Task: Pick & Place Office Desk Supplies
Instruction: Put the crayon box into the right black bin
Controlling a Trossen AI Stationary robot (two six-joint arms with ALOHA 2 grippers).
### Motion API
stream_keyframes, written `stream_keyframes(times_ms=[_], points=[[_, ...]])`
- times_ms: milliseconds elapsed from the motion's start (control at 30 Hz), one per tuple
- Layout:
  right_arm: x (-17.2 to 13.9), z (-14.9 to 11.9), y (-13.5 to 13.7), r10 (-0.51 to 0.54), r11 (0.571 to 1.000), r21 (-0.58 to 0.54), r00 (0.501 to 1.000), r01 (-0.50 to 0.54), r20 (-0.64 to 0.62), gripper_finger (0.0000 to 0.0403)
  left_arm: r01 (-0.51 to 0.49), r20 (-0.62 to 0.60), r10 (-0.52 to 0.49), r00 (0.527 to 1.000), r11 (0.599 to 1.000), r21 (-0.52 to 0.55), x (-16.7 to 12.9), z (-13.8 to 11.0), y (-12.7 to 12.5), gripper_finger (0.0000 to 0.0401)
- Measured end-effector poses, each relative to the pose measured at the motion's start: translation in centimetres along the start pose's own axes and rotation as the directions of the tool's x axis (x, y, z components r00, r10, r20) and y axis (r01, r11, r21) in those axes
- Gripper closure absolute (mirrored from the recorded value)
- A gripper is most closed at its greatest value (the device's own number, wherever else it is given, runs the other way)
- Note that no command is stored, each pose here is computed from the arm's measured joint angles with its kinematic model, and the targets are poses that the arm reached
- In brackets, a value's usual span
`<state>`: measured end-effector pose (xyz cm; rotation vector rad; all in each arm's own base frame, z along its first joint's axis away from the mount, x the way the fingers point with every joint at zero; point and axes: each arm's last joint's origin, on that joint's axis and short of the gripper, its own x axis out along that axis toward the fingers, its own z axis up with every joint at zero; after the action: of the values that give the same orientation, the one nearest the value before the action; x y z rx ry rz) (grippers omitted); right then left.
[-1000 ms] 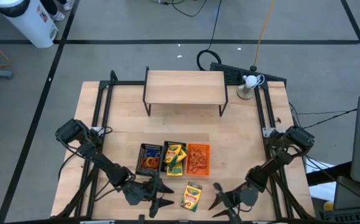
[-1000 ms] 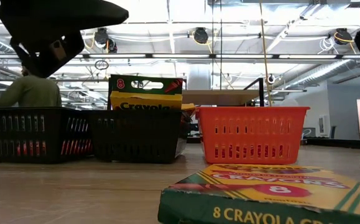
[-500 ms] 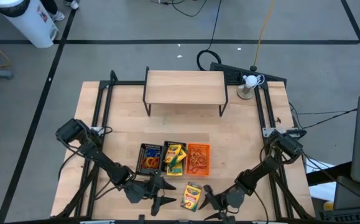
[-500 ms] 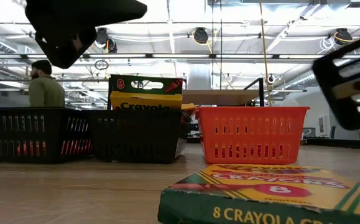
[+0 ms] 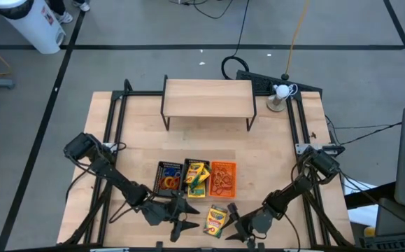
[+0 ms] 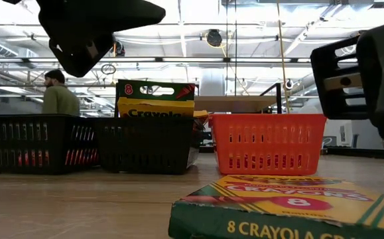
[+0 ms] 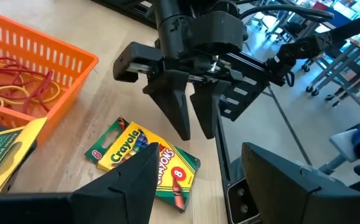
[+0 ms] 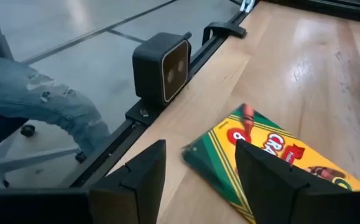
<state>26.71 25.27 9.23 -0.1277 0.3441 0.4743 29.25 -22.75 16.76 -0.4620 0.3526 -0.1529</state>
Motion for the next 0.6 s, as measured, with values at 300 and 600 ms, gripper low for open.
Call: stream_keyframes(times_ms=[300,600], points=[[0.06,-0.36,-0.26,-0.008,0.998,-0.067,0.999,0.006,-0.037,0.0222,0.014,-0.012,-0.014,1.000,1.000,-0.001,0.00,-0.04,-0.04,0.0171],[0.08,-0.38,-0.35,-0.010,0.998,-0.064,0.999,0.008,-0.041,0.0222,0.015,-0.013,-0.015,1.000,1.000,-0.001,0.00,-0.04,-0.04,0.0171]])
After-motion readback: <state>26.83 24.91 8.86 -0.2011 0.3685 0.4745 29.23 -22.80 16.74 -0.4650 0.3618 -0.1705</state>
